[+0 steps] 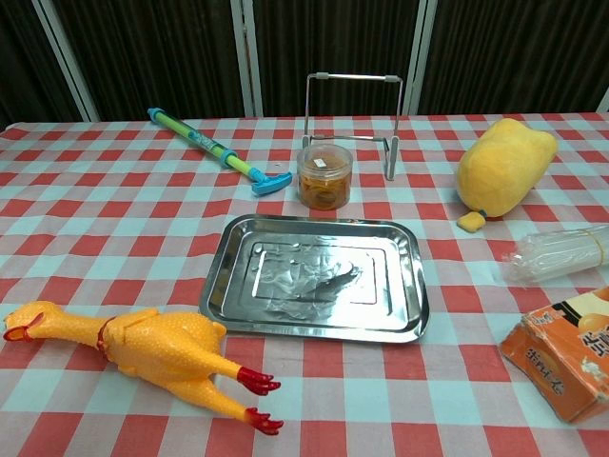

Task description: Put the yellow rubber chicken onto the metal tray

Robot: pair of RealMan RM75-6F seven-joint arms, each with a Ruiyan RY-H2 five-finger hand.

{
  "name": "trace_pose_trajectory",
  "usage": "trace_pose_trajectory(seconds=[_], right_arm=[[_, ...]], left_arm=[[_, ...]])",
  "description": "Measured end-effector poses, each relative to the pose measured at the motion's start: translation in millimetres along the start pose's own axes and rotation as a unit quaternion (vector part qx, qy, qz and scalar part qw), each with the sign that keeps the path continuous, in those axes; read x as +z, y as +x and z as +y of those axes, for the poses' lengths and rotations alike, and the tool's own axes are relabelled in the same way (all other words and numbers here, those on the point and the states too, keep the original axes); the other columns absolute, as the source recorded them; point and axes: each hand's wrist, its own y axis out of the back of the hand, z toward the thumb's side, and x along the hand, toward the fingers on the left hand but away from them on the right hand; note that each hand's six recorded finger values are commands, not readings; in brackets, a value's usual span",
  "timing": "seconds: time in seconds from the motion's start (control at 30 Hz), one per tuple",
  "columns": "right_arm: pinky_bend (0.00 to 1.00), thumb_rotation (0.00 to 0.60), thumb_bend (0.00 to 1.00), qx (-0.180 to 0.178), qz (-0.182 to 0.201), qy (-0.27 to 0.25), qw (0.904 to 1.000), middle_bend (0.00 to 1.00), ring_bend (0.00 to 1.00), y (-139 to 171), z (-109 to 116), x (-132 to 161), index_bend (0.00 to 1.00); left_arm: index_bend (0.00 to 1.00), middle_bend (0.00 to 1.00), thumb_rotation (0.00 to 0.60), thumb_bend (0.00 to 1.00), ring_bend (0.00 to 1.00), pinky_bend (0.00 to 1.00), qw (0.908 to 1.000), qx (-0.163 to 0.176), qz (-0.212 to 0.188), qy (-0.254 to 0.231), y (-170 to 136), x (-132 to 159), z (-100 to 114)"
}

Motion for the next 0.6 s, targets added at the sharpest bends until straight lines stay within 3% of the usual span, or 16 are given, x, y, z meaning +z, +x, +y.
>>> trace_pose_trajectory(seconds=[0.27, 0.6], right_arm=[[0.01, 0.600, 0.37, -0.014, 0.000, -0.005, 0.9999, 0.00, 0.00, -0.3, 2.7, 0.8, 0.00], [0.01, 0.600, 0.37, -0.013, 0.004, -0.010, 0.9999, 0.00, 0.00, 3.9, 2.1, -2.5, 0.00]], left_arm=[[0.13, 0.12, 0.600, 0.00, 0.07, 0.09, 1.0000, 0.006, 0.001, -0.004, -0.5, -0.1, 2.4], [0.14, 0.13, 0.600, 0.00, 0.08, 0.09, 0.9996, -0.013, -0.005, -0.026, -7.5, 2.4, 2.6]])
